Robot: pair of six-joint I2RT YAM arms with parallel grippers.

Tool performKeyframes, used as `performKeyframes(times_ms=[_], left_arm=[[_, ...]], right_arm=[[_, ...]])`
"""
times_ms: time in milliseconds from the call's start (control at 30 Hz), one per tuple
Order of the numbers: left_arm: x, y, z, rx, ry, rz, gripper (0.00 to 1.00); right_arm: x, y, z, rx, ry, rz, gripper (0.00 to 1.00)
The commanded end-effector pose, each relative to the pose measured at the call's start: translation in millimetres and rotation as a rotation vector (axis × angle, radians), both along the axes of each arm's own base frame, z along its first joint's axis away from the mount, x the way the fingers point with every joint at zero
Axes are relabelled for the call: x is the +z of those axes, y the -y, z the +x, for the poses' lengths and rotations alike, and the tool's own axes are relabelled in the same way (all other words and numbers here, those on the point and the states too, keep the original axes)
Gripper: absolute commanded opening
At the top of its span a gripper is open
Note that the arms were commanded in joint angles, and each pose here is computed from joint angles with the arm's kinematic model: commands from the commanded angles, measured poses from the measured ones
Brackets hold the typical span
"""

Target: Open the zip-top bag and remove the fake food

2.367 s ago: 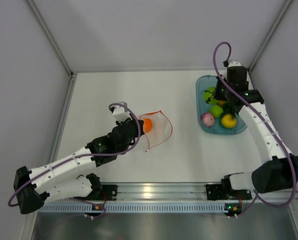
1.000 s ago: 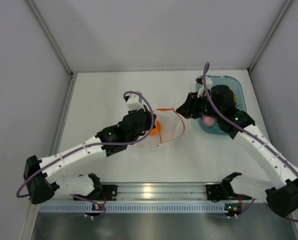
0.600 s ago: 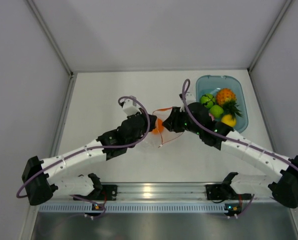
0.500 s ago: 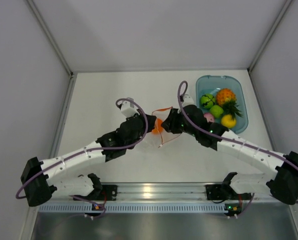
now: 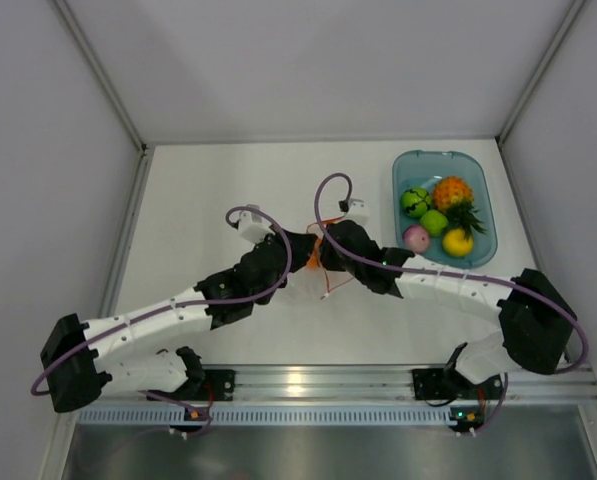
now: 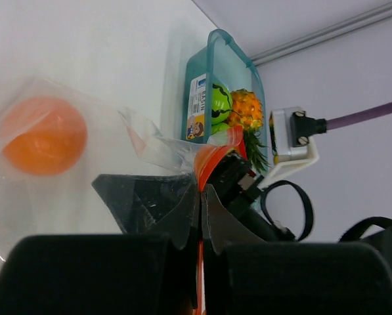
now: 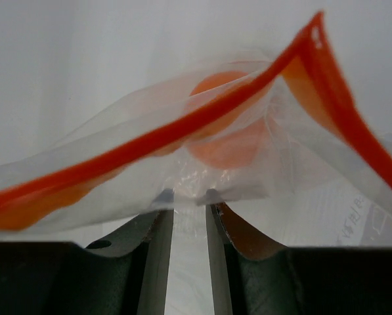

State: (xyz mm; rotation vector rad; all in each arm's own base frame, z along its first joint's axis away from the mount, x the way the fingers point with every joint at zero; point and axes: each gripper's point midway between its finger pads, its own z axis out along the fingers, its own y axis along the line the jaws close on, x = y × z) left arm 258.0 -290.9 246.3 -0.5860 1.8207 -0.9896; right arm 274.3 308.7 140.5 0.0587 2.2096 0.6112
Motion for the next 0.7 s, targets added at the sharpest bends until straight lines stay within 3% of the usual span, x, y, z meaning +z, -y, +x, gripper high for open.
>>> performKeyframes(times_ms=[0,167,400,667], left_arm=[[33.2,5.5,-2.2,-0.002,0.036,-0.148,0.00],[40.1,2.2,-5.0,-0.003,0.044,-0.169,0.00],[51.5,-5.7,-13.9,-0.030,0.070,-0.187,0.00],[27.6,-24.8,-21.2,-0.016,0.057,-0.111,0.00]], right_arm=[[12.7,-12.2,17.5,-0.050,0.070,0.039,0.27],[-10.4,11.4,21.3,-0.089,0.090,-0.099,0.27],[-4.7,81.5,36.7,-0.163,0.131,-0.502,0.27],[5.5,117.1,26.7,-0.041,0.024,-0.824,0.27]])
